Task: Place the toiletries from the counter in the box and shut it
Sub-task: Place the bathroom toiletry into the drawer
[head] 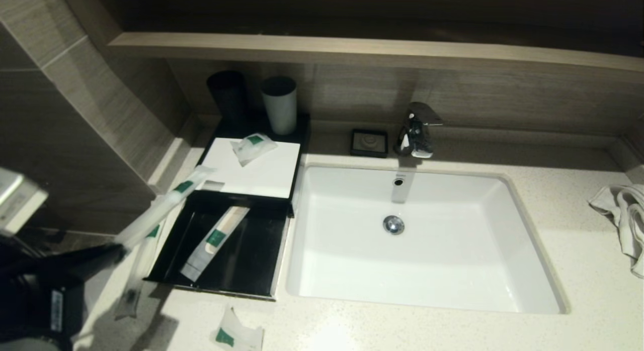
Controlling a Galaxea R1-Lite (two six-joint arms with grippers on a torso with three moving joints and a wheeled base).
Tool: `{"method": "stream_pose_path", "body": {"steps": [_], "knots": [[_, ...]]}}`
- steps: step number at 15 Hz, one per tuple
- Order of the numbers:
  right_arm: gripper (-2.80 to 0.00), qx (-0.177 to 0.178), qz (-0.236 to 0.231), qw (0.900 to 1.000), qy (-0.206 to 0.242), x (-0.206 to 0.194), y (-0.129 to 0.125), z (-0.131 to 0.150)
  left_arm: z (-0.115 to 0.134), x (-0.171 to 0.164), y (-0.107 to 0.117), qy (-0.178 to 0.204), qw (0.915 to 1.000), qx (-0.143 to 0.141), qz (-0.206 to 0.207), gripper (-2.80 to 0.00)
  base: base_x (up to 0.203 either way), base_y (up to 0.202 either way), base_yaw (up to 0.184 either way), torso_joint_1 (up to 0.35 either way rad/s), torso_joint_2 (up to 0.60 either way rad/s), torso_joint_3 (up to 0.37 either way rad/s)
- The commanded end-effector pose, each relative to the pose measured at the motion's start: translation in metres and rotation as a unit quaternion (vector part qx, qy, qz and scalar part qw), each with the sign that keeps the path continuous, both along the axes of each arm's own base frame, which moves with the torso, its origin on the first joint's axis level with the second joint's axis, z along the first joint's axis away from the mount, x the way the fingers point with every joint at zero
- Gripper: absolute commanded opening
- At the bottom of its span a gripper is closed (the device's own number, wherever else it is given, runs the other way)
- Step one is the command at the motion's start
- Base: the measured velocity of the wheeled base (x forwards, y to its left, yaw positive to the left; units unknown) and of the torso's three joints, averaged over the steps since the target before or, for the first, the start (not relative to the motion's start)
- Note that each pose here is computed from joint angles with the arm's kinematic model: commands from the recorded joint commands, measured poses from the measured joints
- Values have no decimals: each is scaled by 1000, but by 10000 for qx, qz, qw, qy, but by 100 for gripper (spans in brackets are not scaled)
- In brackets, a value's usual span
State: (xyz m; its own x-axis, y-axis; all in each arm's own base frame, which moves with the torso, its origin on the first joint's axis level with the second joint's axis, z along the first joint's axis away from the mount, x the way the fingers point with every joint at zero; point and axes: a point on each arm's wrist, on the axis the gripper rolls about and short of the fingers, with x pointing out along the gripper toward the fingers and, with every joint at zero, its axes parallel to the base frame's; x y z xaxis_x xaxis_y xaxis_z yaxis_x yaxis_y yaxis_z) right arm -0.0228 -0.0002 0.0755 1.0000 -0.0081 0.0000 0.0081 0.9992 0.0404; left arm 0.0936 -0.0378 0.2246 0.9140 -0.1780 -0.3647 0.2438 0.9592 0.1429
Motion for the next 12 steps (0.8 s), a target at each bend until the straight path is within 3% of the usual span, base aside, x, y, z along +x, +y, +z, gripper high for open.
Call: {"method": "stream_pose_path", "body": {"steps": [1,6,12], "knots": [[-280,-2,2,10000,8,0,0,0,-8,-25,12,-47,9999,-84,67,-280,0,0,0,0,0,0],[-280,-3,2,10000,8,0,0,0,-37,-43,20,284,9995,-7,146,-280,0,0,0,0,0,0],[-280,5,2,10000,8,0,0,0,-48,-41,19,515,9985,-82,163,-280,0,0,0,0,0,0]]}}
